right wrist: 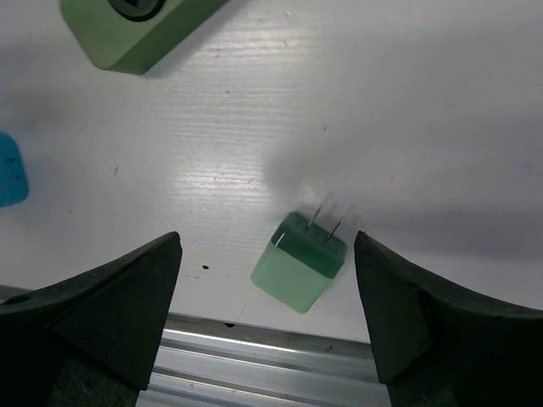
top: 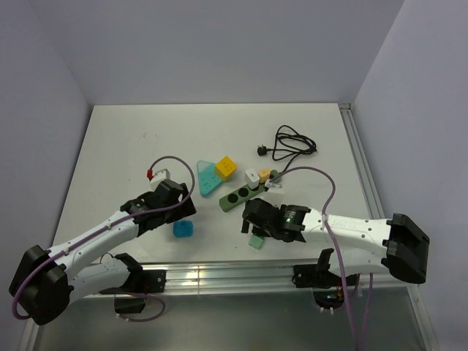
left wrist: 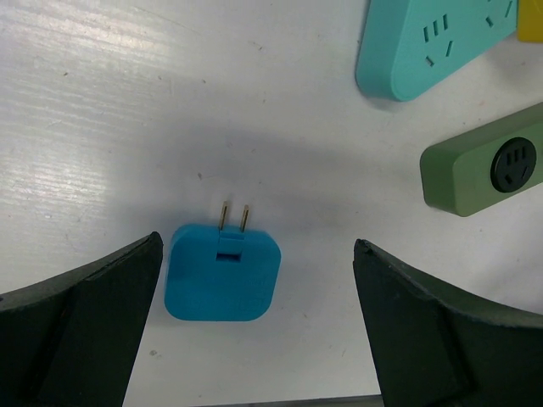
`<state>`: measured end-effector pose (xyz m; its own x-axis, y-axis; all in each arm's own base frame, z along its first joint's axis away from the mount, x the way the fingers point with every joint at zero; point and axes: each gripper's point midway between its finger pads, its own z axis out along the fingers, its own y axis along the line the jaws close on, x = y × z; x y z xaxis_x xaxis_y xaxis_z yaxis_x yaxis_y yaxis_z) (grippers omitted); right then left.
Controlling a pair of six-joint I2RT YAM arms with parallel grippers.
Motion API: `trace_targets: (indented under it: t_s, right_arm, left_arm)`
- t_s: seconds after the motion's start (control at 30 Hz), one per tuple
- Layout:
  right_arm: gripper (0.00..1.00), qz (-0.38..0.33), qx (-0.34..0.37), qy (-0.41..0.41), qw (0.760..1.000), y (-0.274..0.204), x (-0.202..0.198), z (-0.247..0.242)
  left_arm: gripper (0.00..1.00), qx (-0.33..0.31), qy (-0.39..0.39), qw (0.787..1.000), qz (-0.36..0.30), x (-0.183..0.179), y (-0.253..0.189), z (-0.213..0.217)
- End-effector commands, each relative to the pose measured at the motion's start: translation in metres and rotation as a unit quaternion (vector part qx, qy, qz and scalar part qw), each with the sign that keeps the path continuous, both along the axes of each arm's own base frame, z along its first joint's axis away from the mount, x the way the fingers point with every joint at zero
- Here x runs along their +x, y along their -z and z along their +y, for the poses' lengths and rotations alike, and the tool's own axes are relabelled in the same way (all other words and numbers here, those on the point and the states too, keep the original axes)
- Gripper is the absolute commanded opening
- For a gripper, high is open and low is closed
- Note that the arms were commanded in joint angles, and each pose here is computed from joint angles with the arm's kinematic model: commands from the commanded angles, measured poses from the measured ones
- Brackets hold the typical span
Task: Insert the plug
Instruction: Pick up the plug from the center of the board.
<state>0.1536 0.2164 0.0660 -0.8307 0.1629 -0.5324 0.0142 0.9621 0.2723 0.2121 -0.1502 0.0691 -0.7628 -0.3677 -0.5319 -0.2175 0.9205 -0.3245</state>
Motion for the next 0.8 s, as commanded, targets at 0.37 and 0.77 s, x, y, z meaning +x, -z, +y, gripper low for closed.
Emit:
trace_targets:
  t_s: [0.37, 0.77]
  right_arm:
    - [0.75, 0.047, -0.051, 0.163, 0.984, 0.022, -0.018, 0.0]
    - [0.78, 0.061, -0.043, 0.165, 0.983, 0.027, -0.029, -0.005]
  left_arm:
    - [0.99, -0.01, 0.022, 0.999, -0.04, 0.007, -0.014, -0.005]
    - [0.99, -0.013, 0.026, 0.999, -0.042, 0.009, -0.014, -0.008]
